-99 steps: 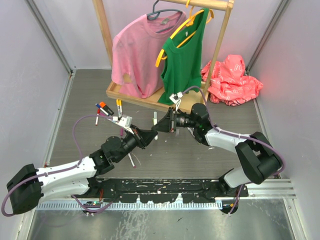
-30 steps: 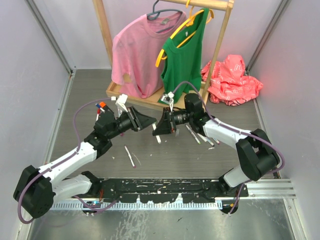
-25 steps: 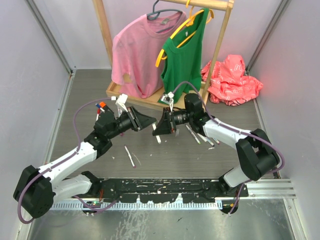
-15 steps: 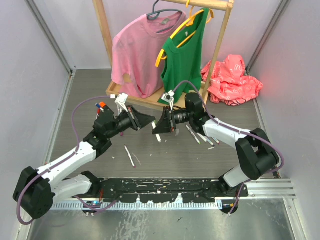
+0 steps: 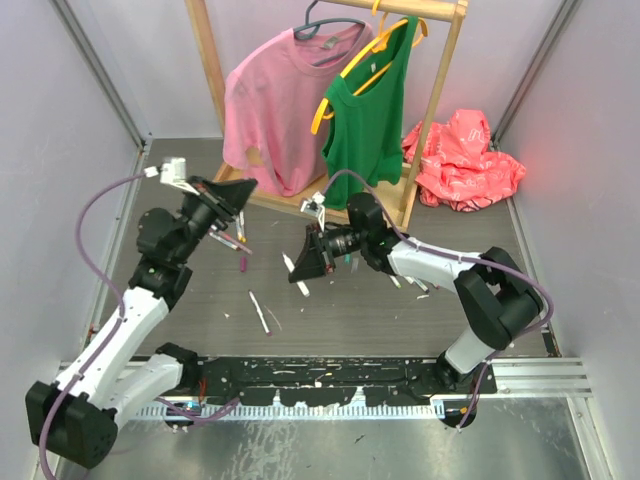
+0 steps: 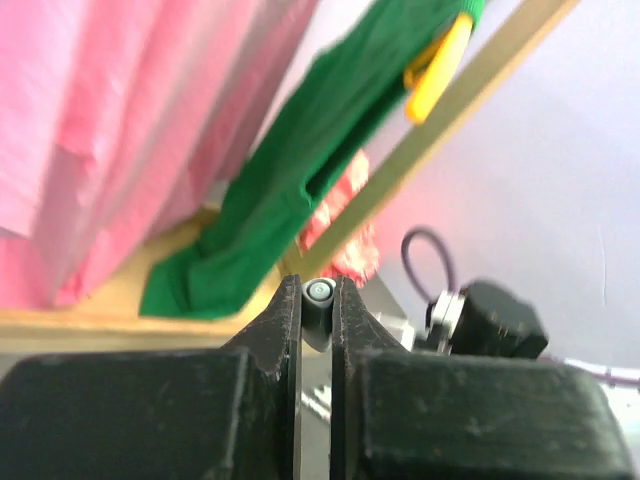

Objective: Open the pen caps
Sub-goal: Open the pen cap from the pen, then place the pen at the center of the board.

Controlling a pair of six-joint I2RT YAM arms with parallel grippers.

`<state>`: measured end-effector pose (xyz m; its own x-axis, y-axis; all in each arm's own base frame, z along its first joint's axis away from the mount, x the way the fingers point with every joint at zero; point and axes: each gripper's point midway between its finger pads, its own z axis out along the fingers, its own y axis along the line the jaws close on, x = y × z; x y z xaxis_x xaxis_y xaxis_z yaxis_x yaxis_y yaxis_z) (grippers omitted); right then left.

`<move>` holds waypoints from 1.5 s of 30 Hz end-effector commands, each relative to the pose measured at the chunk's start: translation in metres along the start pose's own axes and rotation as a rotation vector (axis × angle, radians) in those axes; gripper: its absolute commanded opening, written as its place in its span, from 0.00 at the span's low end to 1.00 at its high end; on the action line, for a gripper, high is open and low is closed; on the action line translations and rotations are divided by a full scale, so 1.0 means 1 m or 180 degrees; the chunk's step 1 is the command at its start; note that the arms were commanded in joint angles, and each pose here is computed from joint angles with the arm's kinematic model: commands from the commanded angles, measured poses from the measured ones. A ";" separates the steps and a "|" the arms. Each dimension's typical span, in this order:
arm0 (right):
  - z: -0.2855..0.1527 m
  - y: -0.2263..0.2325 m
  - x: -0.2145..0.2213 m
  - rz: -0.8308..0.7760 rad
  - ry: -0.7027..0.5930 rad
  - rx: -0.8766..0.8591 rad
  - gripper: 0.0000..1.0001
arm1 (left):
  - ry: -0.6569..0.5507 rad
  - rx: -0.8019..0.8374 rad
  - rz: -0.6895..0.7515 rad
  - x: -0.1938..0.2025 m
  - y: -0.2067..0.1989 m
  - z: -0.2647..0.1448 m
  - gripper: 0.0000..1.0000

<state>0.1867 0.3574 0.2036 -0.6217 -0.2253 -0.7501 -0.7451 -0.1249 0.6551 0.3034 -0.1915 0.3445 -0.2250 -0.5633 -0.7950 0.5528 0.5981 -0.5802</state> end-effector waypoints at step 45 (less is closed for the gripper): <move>0.084 -0.129 0.094 0.1224 0.0313 0.2229 0.08 | 0.1885 -0.2829 -0.0811 0.195 0.218 -0.083 0.00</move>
<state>0.1903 0.4174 0.0300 -0.8606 -0.2675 -0.4333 -0.5008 0.5988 0.6250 0.2892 -0.1213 0.0325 -0.7619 -0.5166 -0.3907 -0.3213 0.8252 -0.4645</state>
